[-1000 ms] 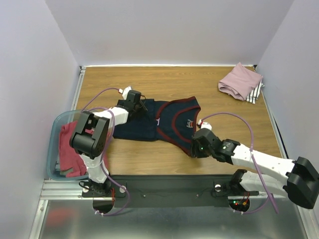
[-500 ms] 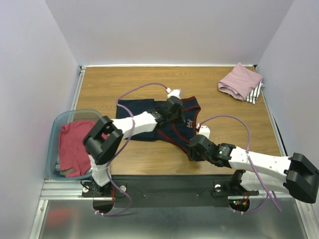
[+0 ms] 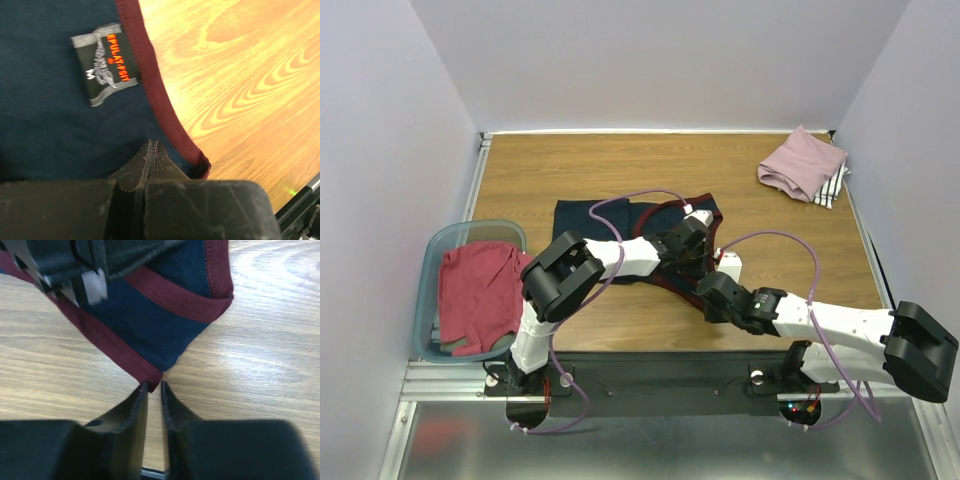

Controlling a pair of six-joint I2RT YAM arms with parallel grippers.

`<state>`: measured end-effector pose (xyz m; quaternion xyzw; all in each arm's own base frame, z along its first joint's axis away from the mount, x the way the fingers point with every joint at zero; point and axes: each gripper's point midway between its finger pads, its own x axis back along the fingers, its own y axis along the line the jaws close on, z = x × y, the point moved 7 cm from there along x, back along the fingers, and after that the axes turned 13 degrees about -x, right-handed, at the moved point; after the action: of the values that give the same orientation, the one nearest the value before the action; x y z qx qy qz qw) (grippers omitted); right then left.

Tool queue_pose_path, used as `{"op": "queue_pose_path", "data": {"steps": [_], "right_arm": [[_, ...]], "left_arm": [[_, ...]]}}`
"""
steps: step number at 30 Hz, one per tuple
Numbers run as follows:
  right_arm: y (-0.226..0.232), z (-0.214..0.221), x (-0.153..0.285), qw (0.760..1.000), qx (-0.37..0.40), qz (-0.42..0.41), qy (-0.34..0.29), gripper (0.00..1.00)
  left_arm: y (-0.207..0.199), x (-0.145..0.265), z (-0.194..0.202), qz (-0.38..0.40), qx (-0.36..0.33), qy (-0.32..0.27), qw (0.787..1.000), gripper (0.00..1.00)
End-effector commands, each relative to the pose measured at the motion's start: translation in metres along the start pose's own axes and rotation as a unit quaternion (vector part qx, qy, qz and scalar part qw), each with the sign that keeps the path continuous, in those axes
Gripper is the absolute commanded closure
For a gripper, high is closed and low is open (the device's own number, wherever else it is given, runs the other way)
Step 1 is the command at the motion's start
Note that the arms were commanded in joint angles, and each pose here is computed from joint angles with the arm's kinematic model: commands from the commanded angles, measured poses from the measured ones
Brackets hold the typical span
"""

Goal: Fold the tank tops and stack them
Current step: Fold the tank top

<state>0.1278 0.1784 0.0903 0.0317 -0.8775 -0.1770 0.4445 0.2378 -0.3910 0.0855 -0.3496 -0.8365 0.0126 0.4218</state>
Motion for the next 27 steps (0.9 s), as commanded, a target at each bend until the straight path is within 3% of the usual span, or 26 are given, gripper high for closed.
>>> {"op": "queue_pose_path", "data": {"steps": [1,5,17,27], "right_arm": [[0.013,-0.013,0.001,0.999,-0.016,-0.012,-0.042,0.84],[0.020,-0.025,0.008,0.997,-0.025,-0.015,-0.065,0.90],[0.039,-0.055,0.018,0.993,-0.016,0.015,-0.117,0.91],[0.023,-0.077,0.016,0.984,-0.012,0.075,-0.158,0.90]], "left_arm": [[-0.020,-0.001,-0.011,0.038,-0.022,-0.016,0.999,1.00],[-0.019,-0.004,-0.003,0.039,-0.023,-0.007,0.999,1.00],[-0.021,0.001,0.005,0.054,-0.032,-0.001,0.998,1.00],[-0.027,0.004,-0.001,0.076,-0.043,0.002,0.996,1.00]]}}
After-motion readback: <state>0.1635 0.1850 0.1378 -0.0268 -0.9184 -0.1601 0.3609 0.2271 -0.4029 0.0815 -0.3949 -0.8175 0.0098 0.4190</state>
